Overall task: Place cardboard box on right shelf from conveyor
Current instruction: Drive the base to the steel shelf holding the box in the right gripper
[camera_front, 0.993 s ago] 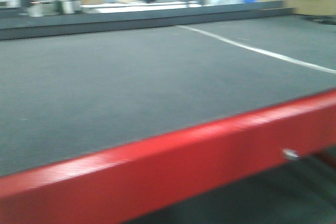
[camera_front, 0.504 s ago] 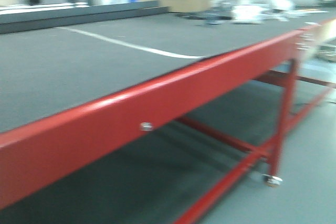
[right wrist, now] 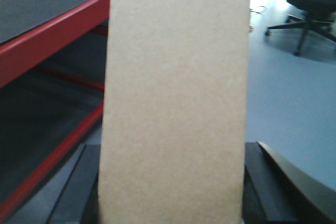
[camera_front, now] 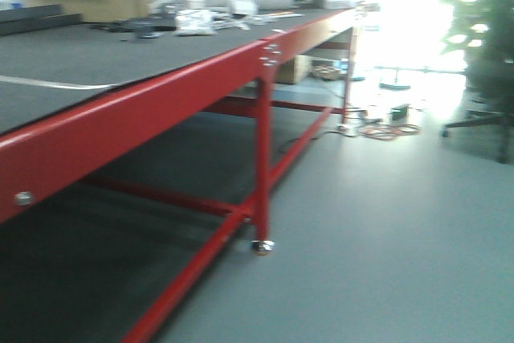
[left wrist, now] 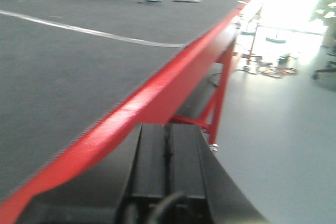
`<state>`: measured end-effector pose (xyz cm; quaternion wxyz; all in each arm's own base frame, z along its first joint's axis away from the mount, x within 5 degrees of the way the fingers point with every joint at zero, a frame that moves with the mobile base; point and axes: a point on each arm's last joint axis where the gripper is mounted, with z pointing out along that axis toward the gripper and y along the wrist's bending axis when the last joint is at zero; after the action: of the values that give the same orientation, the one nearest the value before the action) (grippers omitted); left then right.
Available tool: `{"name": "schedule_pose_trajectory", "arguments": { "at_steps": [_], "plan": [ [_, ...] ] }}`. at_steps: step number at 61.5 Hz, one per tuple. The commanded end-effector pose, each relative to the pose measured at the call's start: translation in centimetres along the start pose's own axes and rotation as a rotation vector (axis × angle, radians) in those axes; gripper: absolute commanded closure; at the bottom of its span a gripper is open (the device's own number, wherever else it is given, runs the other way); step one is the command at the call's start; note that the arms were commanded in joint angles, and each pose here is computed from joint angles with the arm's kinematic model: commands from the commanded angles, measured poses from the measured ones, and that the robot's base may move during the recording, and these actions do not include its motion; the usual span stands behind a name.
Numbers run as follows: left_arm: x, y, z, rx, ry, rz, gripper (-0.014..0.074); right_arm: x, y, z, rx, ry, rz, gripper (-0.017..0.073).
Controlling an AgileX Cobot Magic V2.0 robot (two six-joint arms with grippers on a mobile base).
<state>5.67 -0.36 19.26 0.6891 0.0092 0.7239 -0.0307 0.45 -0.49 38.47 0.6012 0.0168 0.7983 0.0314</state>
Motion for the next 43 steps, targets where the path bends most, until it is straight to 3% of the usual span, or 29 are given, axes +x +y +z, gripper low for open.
{"name": "schedule_pose_trajectory", "arguments": {
  "at_steps": [1, 43],
  "plan": [
    [-0.53, 0.03, -0.09, -0.001, -0.090, -0.005, 0.0710, -1.53, 0.10, -0.25, -0.001, -0.107, -0.013, 0.0349],
    [-0.53, 0.03, -0.09, -0.001, -0.090, -0.005, 0.0710, -1.53, 0.10, -0.25, -0.001, -0.107, -0.013, 0.0349]
  ]
}}
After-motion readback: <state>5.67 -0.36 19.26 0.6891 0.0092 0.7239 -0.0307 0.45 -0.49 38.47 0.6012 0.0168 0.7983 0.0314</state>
